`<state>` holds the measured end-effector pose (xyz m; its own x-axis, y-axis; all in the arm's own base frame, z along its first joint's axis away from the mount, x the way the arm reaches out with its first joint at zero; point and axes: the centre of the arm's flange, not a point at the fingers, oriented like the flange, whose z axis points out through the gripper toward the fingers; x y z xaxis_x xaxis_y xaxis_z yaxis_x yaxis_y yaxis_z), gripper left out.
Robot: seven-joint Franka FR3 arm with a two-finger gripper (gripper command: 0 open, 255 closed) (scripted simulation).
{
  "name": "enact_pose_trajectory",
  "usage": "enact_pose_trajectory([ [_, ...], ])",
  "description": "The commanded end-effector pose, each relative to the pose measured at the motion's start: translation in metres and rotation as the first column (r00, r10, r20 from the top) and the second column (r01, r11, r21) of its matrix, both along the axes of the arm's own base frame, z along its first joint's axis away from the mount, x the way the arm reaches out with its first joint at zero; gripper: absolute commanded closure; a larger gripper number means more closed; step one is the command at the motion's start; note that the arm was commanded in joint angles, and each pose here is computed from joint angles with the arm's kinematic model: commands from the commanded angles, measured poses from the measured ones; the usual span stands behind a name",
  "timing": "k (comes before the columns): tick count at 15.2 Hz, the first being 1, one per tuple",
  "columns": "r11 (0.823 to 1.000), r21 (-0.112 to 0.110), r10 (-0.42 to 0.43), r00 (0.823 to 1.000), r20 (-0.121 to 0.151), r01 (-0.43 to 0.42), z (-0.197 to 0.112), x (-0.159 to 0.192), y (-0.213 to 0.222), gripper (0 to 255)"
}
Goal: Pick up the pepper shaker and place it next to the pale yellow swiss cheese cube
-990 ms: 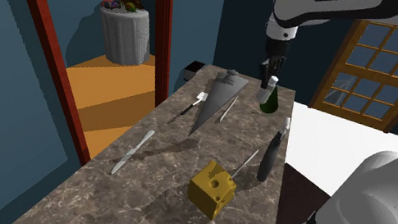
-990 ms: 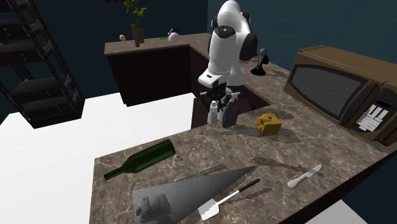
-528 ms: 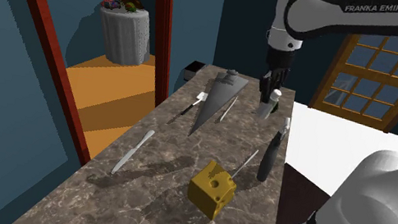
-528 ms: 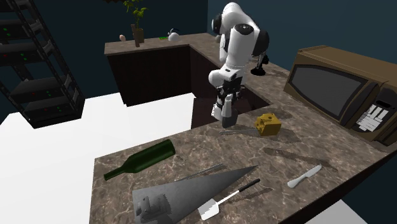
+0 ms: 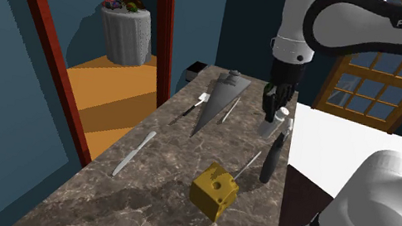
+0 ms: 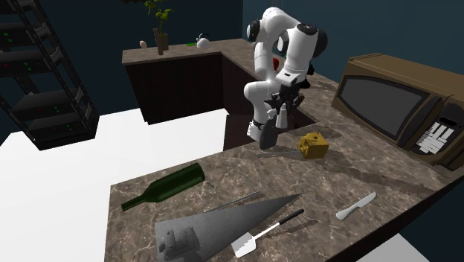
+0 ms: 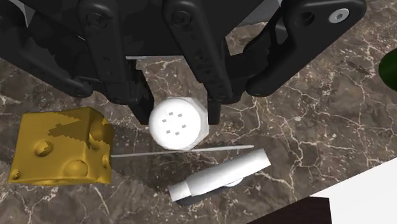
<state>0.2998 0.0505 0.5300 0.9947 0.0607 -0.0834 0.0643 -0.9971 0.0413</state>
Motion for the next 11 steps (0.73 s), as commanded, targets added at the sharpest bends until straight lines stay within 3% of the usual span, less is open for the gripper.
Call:
enact_pose_trajectory([
  [1, 1.000, 0.000, -0.002, 1.000, 0.000, 0.002, -0.001, -0.016, 0.022, 255],
  [11, 1.000, 0.000, -0.002, 1.000, 0.000, 0.002, 0.000, -0.095, 0.125, 255],
])
